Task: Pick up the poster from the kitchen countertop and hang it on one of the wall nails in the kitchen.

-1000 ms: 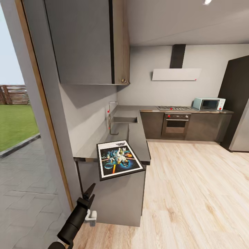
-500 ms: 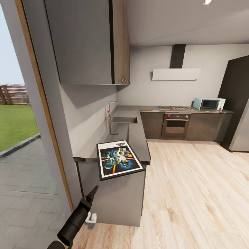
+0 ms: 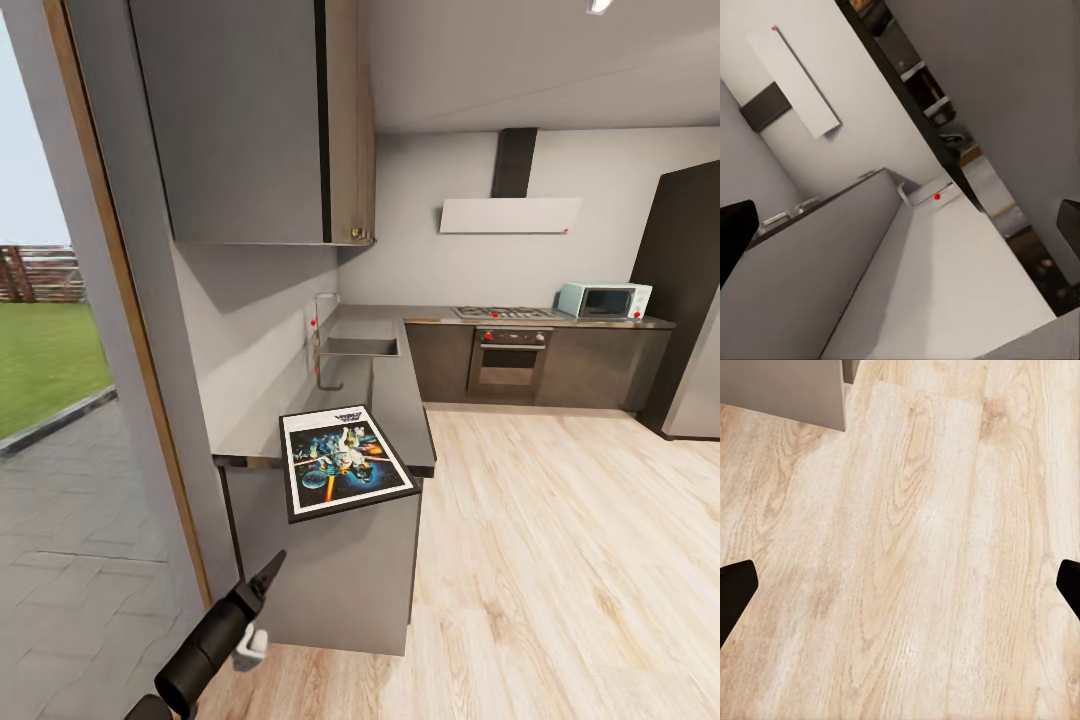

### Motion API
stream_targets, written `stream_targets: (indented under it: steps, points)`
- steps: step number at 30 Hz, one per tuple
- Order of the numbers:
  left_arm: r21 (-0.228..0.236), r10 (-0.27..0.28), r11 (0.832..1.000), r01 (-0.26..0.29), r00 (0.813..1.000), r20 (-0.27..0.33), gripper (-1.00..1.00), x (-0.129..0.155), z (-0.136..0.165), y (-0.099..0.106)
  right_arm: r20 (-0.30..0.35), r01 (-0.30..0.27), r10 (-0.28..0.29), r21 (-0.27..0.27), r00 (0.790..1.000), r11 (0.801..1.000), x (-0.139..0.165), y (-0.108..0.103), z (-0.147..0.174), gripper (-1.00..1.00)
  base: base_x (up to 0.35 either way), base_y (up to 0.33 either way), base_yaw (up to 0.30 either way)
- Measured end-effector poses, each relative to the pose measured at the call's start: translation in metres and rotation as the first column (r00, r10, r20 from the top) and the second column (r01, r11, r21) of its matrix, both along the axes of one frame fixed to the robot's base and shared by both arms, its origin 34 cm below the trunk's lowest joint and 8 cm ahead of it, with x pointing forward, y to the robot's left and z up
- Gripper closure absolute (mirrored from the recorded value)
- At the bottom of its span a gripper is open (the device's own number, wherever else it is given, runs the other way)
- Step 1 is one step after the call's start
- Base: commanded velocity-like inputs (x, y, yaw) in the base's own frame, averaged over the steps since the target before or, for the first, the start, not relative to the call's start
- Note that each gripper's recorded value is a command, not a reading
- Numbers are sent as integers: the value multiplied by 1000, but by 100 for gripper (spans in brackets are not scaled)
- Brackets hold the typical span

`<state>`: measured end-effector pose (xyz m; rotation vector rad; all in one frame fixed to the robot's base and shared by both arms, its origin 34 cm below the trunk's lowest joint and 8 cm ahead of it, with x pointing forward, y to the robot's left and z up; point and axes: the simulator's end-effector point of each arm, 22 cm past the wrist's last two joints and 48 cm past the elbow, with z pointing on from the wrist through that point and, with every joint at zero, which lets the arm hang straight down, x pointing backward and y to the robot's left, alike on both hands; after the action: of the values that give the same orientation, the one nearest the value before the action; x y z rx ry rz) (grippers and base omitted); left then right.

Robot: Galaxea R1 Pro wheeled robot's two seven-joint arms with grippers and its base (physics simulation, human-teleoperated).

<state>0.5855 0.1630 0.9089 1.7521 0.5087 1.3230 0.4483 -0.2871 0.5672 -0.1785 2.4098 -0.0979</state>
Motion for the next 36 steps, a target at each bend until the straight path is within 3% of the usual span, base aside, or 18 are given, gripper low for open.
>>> stream_targets:
  steps: [22, 36]
  points:
    - [16, -17, 1000, 17, 1000, -1, -100, -2, -4, -4, 1, 0, 0, 0, 1000, 1000, 0, 0, 0, -100, 3, 3, 0]
    - [15, -16, 1000, 16, 1000, -7, -100, -2, -6, -4, 1, 0, 0, 0, 1000, 1000, 0, 0, 0, -100, 160, 113, 0]
